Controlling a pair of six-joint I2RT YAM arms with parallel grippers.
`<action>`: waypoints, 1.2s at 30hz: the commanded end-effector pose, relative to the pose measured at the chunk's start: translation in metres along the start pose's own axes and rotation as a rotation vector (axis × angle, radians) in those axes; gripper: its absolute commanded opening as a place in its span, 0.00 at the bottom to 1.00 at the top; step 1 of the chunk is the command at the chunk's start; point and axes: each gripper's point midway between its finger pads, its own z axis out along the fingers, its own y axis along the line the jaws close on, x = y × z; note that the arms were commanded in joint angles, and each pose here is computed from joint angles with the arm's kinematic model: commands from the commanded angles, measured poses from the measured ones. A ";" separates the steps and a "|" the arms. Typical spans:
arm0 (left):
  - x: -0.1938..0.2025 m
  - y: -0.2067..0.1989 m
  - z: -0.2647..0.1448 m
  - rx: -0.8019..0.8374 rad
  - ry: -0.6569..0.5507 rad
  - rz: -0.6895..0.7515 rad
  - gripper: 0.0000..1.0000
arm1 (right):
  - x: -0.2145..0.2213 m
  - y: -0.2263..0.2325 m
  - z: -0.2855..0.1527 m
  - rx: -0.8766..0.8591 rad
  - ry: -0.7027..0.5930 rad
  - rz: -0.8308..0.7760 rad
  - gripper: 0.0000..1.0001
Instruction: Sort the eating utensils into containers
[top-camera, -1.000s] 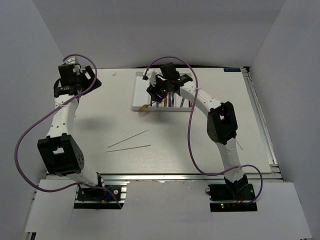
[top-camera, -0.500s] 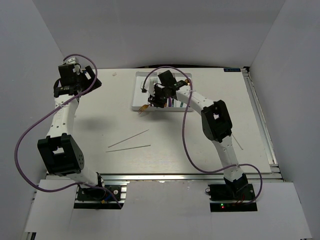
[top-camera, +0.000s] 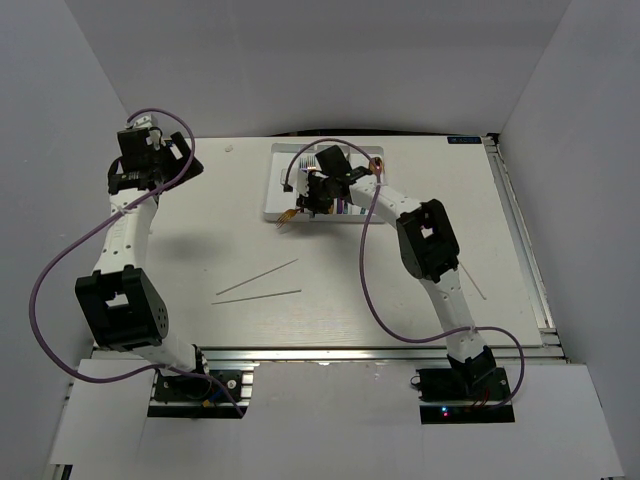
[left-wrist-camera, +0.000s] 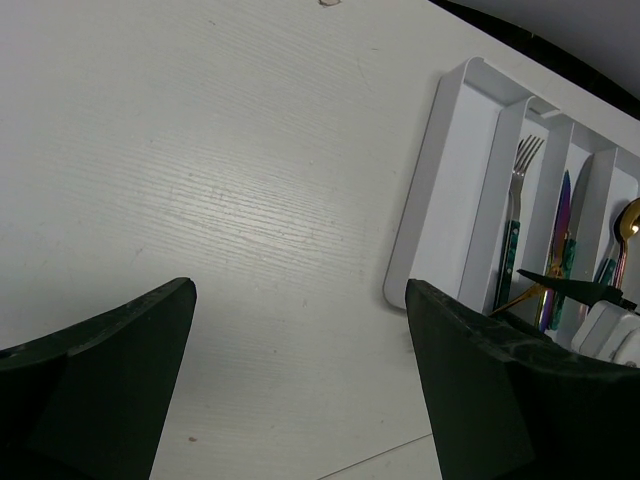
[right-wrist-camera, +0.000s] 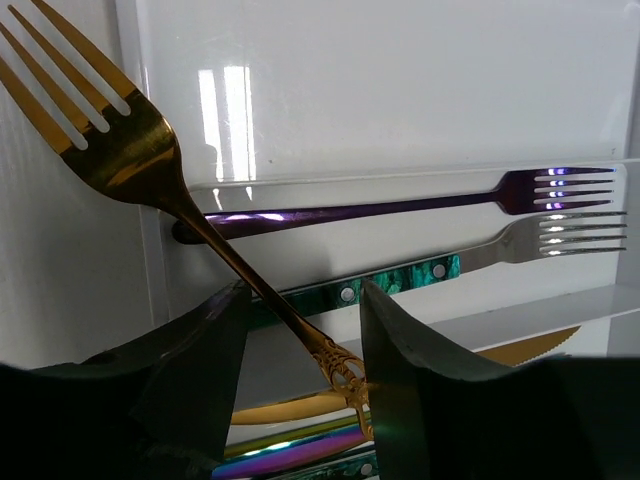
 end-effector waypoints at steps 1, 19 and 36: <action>-0.003 0.001 0.000 -0.005 -0.009 0.007 0.98 | -0.002 -0.003 0.009 0.006 -0.032 -0.087 0.53; -0.006 0.002 0.001 -0.010 -0.019 0.017 0.98 | -0.083 -0.021 -0.078 0.084 -0.212 -0.177 0.00; -0.006 0.010 -0.001 -0.065 -0.037 -0.035 0.97 | -0.055 -0.099 -0.106 0.536 -0.234 1.222 0.00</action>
